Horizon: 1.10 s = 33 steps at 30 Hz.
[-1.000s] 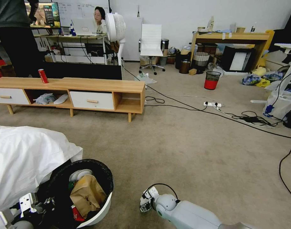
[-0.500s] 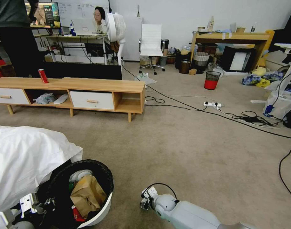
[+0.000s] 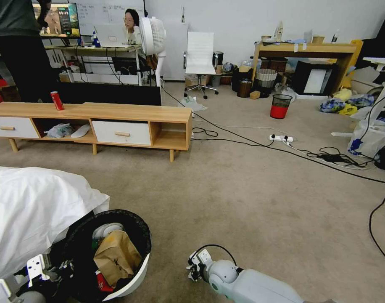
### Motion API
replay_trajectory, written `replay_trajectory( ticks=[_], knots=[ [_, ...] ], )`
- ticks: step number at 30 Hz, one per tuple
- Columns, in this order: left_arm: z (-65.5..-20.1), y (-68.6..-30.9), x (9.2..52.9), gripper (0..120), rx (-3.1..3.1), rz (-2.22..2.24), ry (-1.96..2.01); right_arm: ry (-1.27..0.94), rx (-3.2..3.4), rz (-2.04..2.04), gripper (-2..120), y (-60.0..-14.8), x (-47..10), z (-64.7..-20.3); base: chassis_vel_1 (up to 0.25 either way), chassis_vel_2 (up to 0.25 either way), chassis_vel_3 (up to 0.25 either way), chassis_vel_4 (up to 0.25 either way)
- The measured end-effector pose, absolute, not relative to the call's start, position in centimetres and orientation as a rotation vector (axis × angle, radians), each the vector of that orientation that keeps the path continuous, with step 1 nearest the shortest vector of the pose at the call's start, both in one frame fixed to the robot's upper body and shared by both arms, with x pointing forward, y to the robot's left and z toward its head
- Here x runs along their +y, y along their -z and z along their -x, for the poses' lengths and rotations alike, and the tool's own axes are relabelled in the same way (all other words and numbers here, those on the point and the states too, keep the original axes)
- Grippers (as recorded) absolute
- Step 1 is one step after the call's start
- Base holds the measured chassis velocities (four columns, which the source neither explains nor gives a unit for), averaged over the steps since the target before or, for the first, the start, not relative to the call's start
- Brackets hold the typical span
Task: Pick up the trash bin and place the garbage on the floor into it.
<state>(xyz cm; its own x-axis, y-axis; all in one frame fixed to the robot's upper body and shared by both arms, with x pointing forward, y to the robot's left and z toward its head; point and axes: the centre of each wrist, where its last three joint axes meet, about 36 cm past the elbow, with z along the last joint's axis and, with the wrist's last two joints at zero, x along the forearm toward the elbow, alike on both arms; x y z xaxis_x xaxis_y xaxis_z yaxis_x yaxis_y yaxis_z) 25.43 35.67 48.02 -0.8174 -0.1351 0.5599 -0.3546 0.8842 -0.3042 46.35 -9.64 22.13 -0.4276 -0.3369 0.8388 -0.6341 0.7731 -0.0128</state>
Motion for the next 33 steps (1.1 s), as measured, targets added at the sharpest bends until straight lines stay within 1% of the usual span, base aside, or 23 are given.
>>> replay_trajectory(
  ticks=[9, 17, 22, 24, 25, 27, 28, 30, 31, 32, 33],
  knots=[
    [-25.6, -47.9, 35.5, 2, -2.506, -0.347, -0.547, -0.381, -2.059, -0.683, 0, -23.1, -11.9, -46.3, 0.000, 0.000, 0.000, 0.000],
    [-25.8, -47.6, 35.3, 2, -2.502, -0.345, -0.554, -0.367, -2.070, -0.670, 0, -23.4, -12.6, -45.9, 0.000, 0.000, 0.000, 0.000],
    [-25.8, -47.5, 35.4, 2, -2.498, -0.349, -0.551, -0.348, -2.097, -0.670, 0, -25.1, -13.3, -45.7, 0.000, 0.000, 0.000, 0.000],
    [-25.8, -47.5, 35.4, 2, -2.500, -0.346, -0.548, -0.332, -2.134, -0.666, 0, -27.8, -14.6, -45.6, 0.000, 0.000, 0.000, 0.000],
    [-25.8, -47.5, 35.4, 2, -2.500, -0.346, -0.548, -0.332, -2.134, -0.666, 0, -27.8, -14.6, -45.6, 0.000, 0.000, 0.000, 0.000],
    [-25.9, -47.5, 35.2, 2, -2.501, -0.338, -0.549, -0.311, -2.210, -0.668, 0, -31.2, -15.4, -46.1, 0.000, 0.000, 0.000, 0.000],
    [-25.9, -47.5, 35.2, 2, -2.501, -0.338, -0.549, -0.311, -2.210, -0.668, 0, -31.2, -15.4, -46.1, 0.000, 0.000, 0.000, 0.000],
    [-26.0, -47.6, 35.0, 2, -2.504, -0.329, -0.559, -0.278, -2.291, -0.686, 0, -34.3, -15.6, -46.7, 0.000, 0.000, 0.000, 0.000],
    [-26.0, -47.6, 35.0, 2, -2.504, -0.329, -0.559, -0.278, -2.291, -0.686, 0, -34.3, -15.6, -46.7, 0.000, 0.000, 0.000, 0.000],
    [-26.1, -47.8, 34.9, 2, -2.507, -0.322, -0.566, -0.258, -2.348, -0.702, 0, -36.5, -15.7, -47.2, 0.000, 0.000, 0.000, 0.000],
    [-26.1, -47.8, 34.8, 2, -2.508, -0.319, -0.567, -0.246, -2.378, -0.712, 0, -37.8, -15.7, -47.5, 0.000, 0.000, 0.000, 0.000]
  ],
)
